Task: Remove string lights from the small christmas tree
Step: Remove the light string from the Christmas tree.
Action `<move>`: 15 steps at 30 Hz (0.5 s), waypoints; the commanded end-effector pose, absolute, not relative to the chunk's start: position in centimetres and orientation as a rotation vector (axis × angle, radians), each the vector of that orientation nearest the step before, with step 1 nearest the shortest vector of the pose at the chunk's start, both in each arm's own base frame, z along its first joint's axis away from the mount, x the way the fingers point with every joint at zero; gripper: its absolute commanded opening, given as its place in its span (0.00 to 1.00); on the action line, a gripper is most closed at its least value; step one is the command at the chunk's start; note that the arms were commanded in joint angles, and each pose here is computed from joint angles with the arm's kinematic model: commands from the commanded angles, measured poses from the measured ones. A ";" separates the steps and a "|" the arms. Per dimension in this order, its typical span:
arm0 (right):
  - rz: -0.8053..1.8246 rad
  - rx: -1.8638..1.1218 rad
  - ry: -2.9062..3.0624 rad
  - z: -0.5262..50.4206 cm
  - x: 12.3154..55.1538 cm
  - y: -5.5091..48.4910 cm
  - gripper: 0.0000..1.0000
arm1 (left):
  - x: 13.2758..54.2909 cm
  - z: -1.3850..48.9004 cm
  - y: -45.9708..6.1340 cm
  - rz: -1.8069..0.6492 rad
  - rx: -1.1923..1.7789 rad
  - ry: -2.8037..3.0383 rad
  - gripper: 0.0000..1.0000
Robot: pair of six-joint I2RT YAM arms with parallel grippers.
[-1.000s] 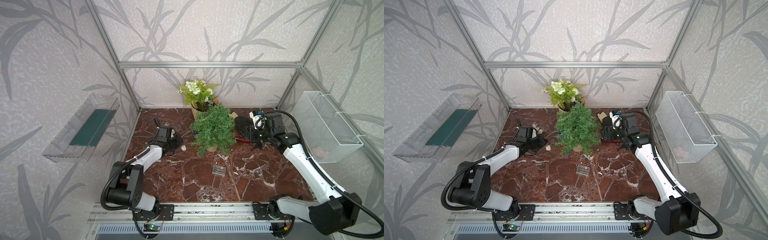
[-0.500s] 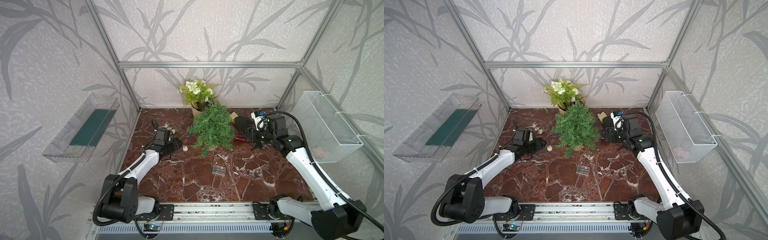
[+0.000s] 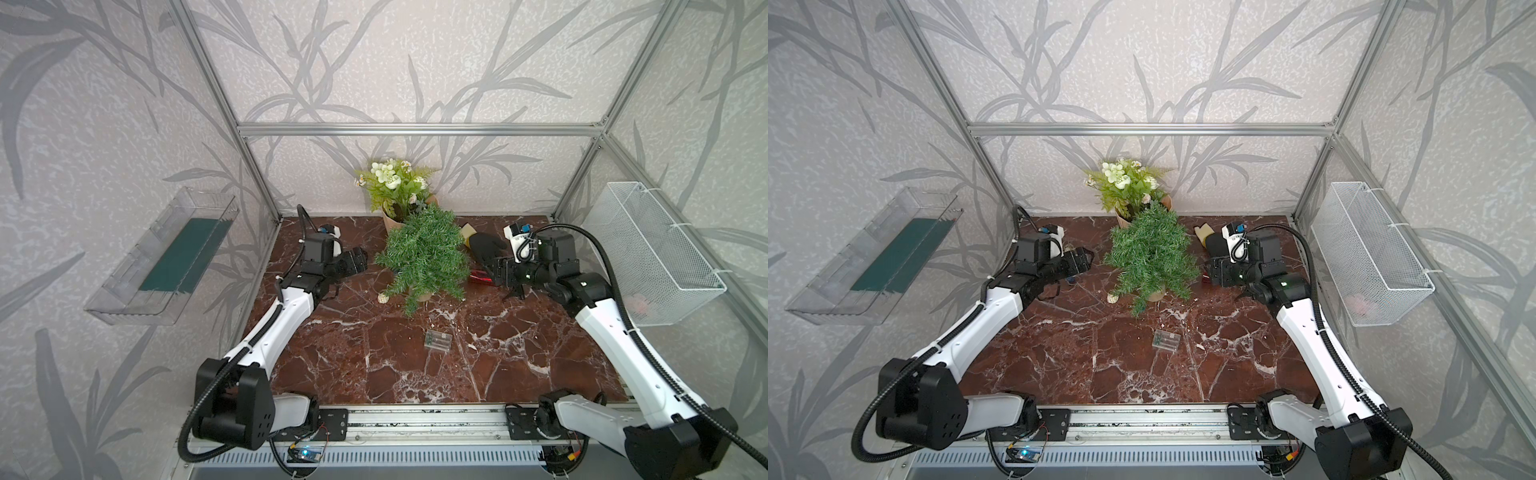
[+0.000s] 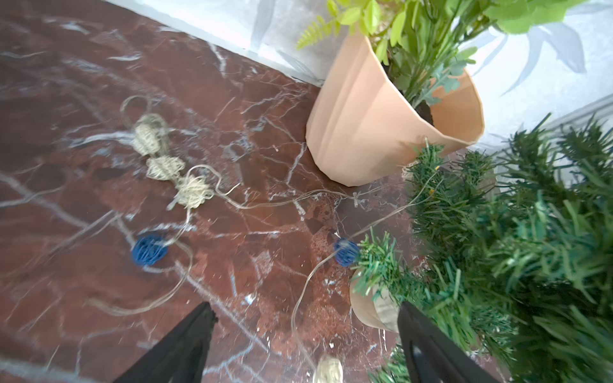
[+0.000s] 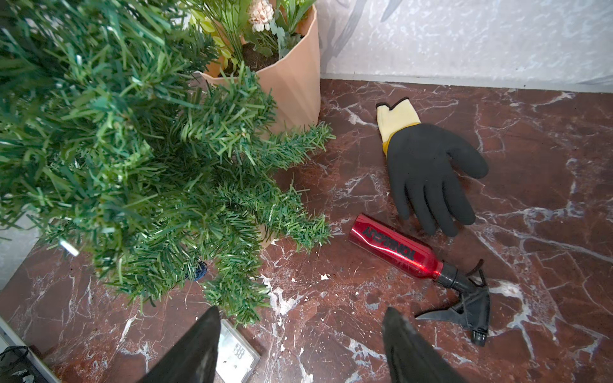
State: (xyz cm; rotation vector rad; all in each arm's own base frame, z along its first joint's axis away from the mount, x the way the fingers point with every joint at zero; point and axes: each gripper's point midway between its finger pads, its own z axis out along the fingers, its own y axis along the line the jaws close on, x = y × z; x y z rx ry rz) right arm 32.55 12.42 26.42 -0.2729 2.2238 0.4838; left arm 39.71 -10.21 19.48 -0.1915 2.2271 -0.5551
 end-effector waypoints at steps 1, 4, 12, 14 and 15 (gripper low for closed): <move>0.471 -0.277 2.226 26.3 32.5 12.2 0.76 | 41.3 18.2 -11.7 -0.628 -0.113 2.214 0.88; 0.461 -0.284 2.229 26.3 32.5 12.1 0.76 | 42.9 18.0 -12.1 -0.698 -0.139 2.182 0.86; 0.432 -0.291 2.242 25.8 32.5 11.8 0.76 | 47.3 13.9 -10.0 -0.653 -0.278 2.382 0.76; 0.433 -0.291 2.247 25.5 32.7 11.9 0.76 | 48.3 12.6 -10.3 -0.662 -0.255 2.398 0.78; 0.433 -0.291 2.248 25.5 32.7 11.9 0.76 | 48.8 11.8 -10.7 -0.677 -0.236 2.401 0.80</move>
